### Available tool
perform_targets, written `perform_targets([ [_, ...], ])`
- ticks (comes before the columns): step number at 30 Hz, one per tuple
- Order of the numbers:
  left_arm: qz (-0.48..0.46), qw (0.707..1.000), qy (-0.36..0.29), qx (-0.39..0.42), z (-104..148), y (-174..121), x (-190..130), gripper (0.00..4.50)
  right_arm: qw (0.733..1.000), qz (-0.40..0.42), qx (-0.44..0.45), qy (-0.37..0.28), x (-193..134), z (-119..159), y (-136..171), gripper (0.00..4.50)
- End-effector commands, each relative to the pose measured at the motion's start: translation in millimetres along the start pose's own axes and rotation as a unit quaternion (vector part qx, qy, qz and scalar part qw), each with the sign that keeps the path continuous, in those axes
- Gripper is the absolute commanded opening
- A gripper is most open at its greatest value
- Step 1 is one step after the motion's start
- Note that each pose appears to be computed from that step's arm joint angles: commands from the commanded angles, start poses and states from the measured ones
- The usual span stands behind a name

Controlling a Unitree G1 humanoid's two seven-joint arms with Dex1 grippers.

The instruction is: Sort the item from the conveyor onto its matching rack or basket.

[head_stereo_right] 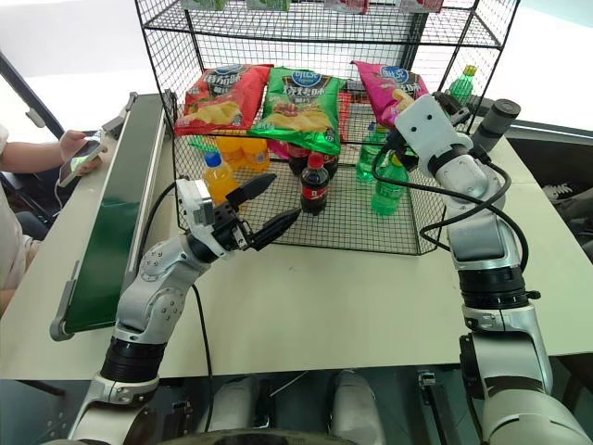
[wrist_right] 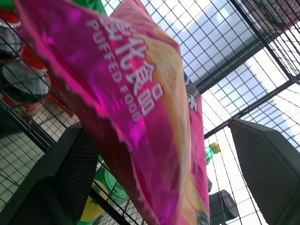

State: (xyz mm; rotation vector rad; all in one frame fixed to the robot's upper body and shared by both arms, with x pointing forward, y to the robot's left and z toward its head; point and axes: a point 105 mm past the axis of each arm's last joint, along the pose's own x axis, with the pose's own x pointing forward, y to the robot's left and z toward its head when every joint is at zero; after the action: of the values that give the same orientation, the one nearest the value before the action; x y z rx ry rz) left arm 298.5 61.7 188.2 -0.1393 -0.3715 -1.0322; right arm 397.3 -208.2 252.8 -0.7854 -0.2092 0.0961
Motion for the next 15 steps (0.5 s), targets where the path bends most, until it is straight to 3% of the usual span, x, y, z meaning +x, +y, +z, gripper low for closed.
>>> perform_targets([
  [1,-0.009,1.0,-0.014,0.018,7.8,-3.8,1.8,4.5,0.999,-0.001,-0.007,-0.047,-2.7,21.3,-2.9,4.4],
  [3,-0.008,1.0,-0.012,0.02,7.5,-3.7,1.7,4.5,0.998,0.006,-0.006,-0.054,-2.6,23.1,-0.1,4.4],
  [5,-0.008,1.0,-0.012,0.021,7.2,-3.7,1.7,4.5,0.998,0.007,-0.004,-0.056,-1.9,23.1,0.9,3.65],
  [12,-0.006,1.0,-0.008,0.023,4.2,-4.5,-0.2,4.5,0.998,0.003,-0.017,-0.059,1.8,23.0,4.5,0.21],
  [15,-0.005,1.0,-0.008,0.021,3.5,-4.9,-0.2,4.5,0.998,-0.014,-0.03,-0.056,6.0,24.0,3.0,0.03],
])
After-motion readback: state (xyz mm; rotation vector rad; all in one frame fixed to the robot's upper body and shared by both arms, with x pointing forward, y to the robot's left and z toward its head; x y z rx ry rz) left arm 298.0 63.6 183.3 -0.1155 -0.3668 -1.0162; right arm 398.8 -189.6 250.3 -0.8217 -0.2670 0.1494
